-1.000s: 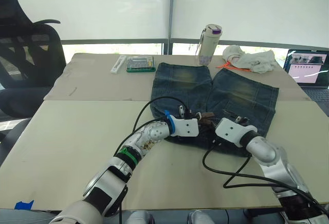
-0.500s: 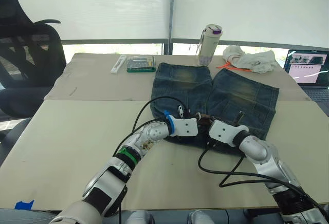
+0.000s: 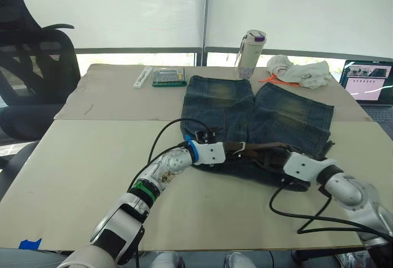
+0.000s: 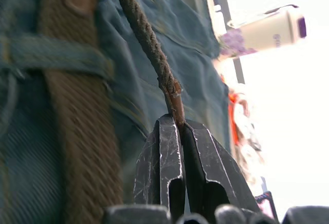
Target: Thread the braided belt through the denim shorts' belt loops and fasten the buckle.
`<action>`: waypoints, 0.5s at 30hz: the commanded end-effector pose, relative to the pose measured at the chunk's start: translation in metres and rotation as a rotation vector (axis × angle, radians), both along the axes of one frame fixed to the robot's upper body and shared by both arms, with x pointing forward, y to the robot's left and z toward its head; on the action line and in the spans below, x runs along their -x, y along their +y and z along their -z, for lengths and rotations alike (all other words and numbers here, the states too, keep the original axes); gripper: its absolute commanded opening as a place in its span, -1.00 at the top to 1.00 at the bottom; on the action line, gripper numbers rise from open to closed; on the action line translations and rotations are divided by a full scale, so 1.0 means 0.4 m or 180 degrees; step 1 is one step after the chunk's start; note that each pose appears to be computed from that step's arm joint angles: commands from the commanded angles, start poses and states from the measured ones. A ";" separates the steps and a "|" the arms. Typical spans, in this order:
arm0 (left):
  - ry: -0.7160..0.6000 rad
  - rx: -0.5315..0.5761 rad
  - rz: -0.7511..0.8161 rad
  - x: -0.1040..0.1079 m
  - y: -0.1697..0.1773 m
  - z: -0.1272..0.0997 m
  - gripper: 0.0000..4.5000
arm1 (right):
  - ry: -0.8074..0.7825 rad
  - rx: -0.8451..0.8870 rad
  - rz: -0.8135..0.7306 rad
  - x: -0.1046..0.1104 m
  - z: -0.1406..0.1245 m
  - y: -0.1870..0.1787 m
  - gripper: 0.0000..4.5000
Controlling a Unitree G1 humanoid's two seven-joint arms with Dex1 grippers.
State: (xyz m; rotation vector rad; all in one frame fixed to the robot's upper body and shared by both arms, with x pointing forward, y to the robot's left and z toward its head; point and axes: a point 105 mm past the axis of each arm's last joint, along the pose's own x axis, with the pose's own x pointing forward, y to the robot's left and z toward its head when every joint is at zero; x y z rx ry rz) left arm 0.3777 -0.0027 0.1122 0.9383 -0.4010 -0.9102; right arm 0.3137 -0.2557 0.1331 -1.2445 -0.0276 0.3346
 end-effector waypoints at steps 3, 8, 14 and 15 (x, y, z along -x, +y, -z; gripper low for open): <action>0.0052 -0.0062 -0.0014 0.006 0.015 0.018 -0.92 | -0.0350 0.0203 0.0642 0.026 -0.086 -0.163 1.00; 0.0074 -0.0075 -0.0030 0.008 0.023 0.024 -0.92 | -0.0424 0.0173 0.0886 0.032 -0.103 -0.206 1.00; 0.0095 0.0129 -0.0100 0.002 0.038 -0.003 -0.92 | -0.0510 -0.0468 0.0835 0.022 -0.112 -0.177 1.00; 0.0150 0.0273 -0.0091 0.004 0.041 -0.020 -0.92 | -0.0444 -0.0592 0.0750 0.022 -0.110 -0.165 1.00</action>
